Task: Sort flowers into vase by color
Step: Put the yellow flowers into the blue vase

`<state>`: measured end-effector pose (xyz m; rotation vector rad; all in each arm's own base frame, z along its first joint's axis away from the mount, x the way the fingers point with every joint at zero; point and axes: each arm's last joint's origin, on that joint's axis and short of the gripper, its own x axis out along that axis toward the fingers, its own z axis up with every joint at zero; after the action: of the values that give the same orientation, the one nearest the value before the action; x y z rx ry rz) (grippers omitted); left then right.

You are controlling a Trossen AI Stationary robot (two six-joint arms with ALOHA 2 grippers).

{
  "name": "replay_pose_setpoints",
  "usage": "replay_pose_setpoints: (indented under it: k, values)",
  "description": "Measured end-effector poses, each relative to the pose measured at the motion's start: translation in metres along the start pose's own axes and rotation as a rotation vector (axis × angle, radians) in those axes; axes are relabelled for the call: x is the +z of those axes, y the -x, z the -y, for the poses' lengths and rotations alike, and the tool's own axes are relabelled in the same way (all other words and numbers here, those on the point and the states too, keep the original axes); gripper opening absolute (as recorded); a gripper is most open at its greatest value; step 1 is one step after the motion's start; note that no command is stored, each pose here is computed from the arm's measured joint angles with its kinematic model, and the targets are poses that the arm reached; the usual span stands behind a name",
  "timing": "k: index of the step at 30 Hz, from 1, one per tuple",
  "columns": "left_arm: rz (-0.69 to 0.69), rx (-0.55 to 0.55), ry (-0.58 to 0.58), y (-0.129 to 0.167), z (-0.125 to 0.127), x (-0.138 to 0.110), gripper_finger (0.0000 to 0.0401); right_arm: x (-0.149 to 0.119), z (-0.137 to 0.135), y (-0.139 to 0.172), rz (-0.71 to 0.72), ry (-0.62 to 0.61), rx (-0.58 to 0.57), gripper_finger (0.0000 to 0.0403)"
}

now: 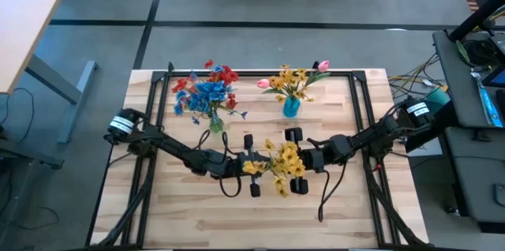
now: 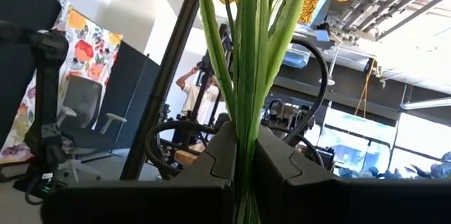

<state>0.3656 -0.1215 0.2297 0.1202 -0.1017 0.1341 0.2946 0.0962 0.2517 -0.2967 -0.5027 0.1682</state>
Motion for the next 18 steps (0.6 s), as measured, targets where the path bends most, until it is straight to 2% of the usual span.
replay_pose_setpoints:
  k: [8, 14, 18]
  values:
    - [-0.102, -0.004, 0.034, 0.006, -0.005, 0.009, 0.0001, -0.003, 0.002, 0.0, -0.083, -0.073, -0.116, 0.0053]
    - [-0.154, -0.009, 0.057, 0.013, -0.01, 0.019, 0.0, -0.005, 0.002, 0.001, -0.16, -0.122, -0.118, 0.0132]
    - [-0.205, -0.009, 0.07, 0.015, -0.011, 0.018, 0.0, -0.001, 0.007, 0.003, -0.238, -0.168, -0.181, 0.019]
